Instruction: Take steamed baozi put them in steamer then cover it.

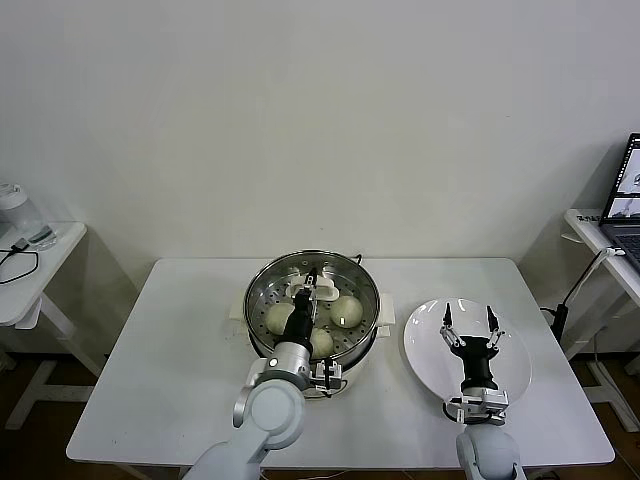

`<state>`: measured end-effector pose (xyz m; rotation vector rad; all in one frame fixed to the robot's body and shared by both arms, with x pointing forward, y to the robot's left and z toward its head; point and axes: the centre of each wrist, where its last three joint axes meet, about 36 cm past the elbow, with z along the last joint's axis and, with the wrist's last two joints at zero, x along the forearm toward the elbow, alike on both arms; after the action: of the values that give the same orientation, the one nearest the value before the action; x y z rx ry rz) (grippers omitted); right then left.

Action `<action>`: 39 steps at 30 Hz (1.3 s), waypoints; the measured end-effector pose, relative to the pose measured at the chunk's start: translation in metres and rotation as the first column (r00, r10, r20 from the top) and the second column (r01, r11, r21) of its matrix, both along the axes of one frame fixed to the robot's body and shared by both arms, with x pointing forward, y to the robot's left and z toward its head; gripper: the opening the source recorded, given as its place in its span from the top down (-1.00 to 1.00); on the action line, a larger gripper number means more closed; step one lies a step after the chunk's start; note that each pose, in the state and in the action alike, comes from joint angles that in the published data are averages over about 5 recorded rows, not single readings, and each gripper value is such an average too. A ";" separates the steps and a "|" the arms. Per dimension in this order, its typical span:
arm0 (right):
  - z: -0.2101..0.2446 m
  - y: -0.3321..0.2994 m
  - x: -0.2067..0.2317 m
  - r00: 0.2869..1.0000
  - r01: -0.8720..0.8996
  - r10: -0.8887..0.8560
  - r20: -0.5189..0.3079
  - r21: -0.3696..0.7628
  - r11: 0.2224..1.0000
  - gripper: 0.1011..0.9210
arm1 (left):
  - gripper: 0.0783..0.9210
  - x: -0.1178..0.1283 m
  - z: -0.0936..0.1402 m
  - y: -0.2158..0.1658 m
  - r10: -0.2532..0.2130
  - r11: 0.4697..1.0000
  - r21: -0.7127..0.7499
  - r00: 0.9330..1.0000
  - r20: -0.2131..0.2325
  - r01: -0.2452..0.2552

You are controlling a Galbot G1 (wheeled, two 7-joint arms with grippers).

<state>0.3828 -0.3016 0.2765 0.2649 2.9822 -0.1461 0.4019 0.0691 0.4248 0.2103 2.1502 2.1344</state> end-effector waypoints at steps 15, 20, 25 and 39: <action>-0.001 0.001 0.000 1.000 -0.001 0.001 0.000 -0.001 1.000 -0.76 | -0.15 -0.007 0.005 0.008 0.004 1.000 -0.011 1.000 0.010 -0.004; 0.001 0.000 0.001 1.000 0.002 -0.002 0.005 0.001 1.000 -0.76 | -0.43 -0.017 0.011 0.011 -0.011 1.000 -0.029 1.000 0.005 0.011; 0.003 -0.003 0.000 1.000 0.004 -0.004 0.010 -0.001 1.000 -0.76 | -0.65 -0.030 0.018 0.016 -0.033 0.998 -0.050 0.999 -0.005 0.033; 0.010 -0.003 -0.009 1.000 0.009 -0.008 -0.020 0.037 0.999 -0.76 | -0.77 -0.069 0.060 0.056 -0.063 0.973 -0.218 0.997 0.039 0.070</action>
<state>0.3735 -0.3047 0.2861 0.2824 3.0065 -0.0946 0.3325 0.1251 0.4847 0.2238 2.3024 1.8345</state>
